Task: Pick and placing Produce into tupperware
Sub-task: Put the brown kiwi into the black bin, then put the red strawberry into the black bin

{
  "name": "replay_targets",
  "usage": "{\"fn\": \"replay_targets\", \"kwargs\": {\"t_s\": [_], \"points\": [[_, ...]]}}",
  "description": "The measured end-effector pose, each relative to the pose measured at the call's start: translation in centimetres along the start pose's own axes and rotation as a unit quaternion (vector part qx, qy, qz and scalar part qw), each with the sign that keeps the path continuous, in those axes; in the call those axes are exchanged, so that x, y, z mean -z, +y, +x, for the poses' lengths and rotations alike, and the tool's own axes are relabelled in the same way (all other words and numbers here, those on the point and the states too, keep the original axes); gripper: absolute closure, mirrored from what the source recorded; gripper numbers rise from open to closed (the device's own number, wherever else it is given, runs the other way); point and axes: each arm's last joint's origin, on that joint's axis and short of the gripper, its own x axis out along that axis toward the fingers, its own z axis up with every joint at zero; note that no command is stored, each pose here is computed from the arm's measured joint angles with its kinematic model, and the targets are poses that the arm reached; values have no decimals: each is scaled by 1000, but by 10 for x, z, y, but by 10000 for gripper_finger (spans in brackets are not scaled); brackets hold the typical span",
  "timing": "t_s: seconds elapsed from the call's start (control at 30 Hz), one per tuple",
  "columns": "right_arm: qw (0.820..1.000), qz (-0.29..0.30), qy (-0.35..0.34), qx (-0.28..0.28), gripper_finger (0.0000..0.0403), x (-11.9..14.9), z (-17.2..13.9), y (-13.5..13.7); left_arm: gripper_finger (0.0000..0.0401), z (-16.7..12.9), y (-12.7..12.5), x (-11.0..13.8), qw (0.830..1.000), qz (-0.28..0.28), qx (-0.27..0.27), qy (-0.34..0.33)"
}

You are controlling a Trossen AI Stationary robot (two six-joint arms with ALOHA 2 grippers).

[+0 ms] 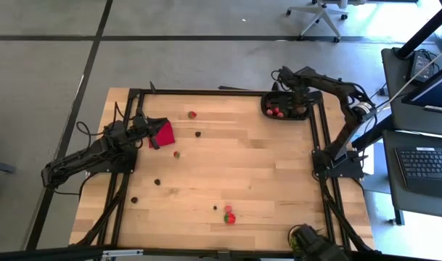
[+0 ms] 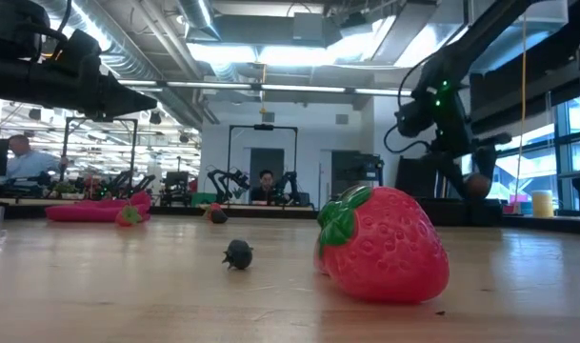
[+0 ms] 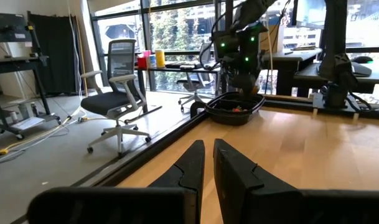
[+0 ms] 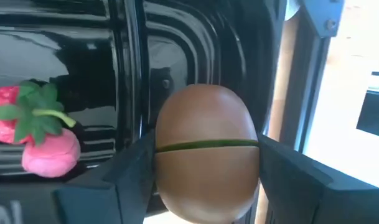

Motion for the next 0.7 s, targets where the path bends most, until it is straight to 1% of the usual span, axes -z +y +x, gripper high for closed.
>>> {"fn": "replay_targets", "kwargs": {"t_s": [0.2,0.33,0.7], "points": [[1000,-27,6,4,150,-1,4,2,374,0,0,0,1000,0,0,0],[1000,-27,10,7,146,0,4,2,374,0,0,0,1000,0,0,0],[999,-30,14,0,91,0,4,2,374,0,0,0,1000,0,0,0]]}}
